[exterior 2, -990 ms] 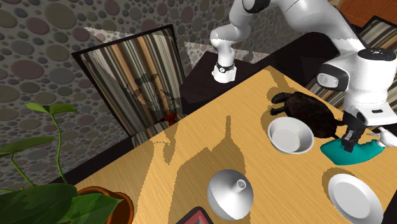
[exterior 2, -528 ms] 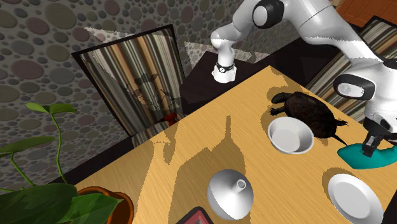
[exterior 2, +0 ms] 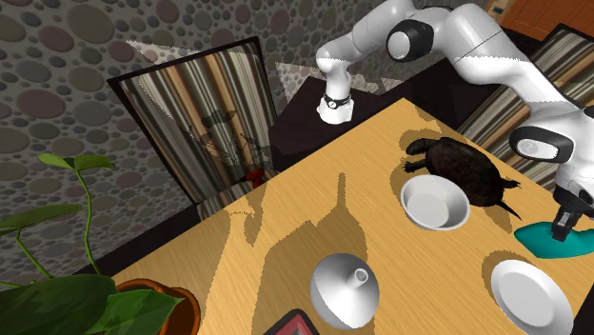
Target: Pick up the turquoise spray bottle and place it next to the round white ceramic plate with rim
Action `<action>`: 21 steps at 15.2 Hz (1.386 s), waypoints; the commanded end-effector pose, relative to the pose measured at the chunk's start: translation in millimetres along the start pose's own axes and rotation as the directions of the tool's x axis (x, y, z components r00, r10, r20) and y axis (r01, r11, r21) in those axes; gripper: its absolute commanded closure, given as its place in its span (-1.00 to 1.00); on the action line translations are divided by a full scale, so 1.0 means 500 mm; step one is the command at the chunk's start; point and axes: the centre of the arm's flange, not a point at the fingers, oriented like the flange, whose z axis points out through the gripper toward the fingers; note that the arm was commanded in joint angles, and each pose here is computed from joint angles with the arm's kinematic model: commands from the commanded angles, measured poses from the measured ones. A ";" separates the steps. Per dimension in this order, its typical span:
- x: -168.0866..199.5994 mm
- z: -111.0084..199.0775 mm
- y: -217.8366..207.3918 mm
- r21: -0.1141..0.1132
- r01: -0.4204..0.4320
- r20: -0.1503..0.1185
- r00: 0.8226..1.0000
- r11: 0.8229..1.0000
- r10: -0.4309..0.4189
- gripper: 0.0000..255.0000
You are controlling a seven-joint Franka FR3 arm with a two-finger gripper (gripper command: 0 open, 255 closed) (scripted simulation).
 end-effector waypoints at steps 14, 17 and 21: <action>-0.059 0.103 -0.001 0.000 0.000 -0.001 1.000 1.000 0.000 1.00; -0.059 0.103 -0.001 0.000 0.000 -0.001 1.000 1.000 0.000 1.00; -0.061 0.105 0.001 0.000 0.000 -0.001 1.000 1.000 0.000 -1.00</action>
